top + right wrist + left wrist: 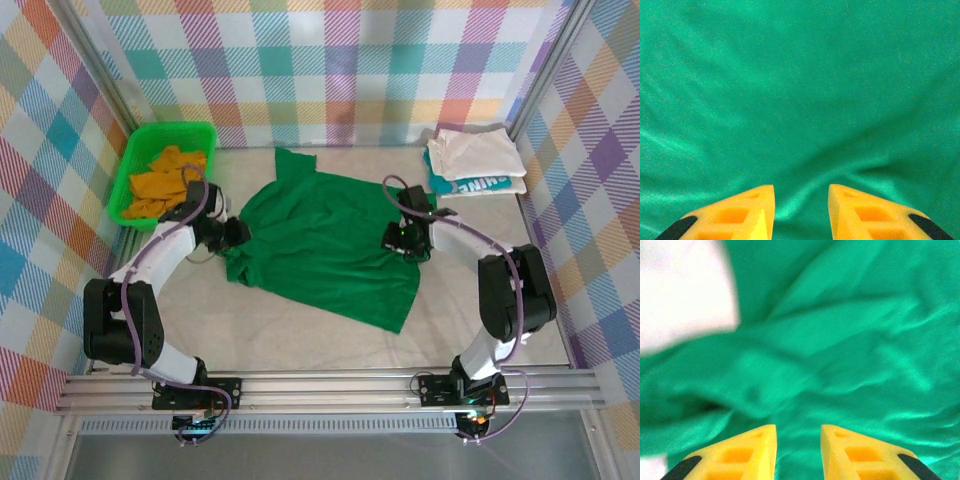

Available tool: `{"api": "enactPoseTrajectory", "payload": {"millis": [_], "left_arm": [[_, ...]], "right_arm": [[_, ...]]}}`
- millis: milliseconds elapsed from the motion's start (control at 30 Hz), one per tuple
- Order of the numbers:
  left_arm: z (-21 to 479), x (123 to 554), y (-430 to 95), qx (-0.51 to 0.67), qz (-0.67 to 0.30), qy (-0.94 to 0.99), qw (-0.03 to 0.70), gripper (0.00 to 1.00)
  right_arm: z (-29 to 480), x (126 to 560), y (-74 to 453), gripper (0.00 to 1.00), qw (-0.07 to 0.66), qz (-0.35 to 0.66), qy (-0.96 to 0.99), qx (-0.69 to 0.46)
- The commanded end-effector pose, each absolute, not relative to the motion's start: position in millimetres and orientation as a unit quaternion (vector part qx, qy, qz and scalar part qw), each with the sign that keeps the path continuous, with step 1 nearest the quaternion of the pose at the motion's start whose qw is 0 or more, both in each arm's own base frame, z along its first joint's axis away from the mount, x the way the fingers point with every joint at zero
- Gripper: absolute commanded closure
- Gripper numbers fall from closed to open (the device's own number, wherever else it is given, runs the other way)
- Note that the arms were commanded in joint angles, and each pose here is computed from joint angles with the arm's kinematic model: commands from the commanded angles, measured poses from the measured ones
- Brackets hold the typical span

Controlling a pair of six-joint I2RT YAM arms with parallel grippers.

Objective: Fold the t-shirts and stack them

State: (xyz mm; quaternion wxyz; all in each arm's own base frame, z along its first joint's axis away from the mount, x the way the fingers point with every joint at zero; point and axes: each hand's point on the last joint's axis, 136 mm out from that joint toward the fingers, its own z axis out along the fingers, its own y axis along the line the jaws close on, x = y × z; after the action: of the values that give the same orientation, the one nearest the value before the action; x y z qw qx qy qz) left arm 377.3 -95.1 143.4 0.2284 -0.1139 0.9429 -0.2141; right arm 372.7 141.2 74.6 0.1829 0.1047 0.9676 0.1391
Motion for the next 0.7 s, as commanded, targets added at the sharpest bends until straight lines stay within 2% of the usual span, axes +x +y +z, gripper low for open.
{"api": "enactPoseTrajectory", "payload": {"millis": [0, 133, 267, 500, 667], "left_arm": [[210, 443, -133, -0.041, -0.276, 0.905, 0.322, 0.75], [202, 493, -183, 0.021, -0.284, 0.912, 0.297, 0.84], [156, 528, -206, 0.020, -0.286, 0.927, 0.241, 0.93], [89, 563, -194, -0.029, -0.240, 0.948, 0.207, 0.98], [47, 577, -161, -0.086, -0.200, 0.956, 0.197, 1.00]], "right_arm": [[85, 404, 131, 0.65, 0.202, 0.126, 0.965, 0.112], [95, 438, 137, 0.66, 0.214, 0.142, 0.960, 0.114], [103, 453, 141, 0.65, 0.226, 0.152, 0.955, 0.118], [104, 451, 140, 0.65, 0.219, 0.172, 0.952, 0.130], [98, 448, 137, 0.64, 0.211, 0.174, 0.953, 0.132]]}}
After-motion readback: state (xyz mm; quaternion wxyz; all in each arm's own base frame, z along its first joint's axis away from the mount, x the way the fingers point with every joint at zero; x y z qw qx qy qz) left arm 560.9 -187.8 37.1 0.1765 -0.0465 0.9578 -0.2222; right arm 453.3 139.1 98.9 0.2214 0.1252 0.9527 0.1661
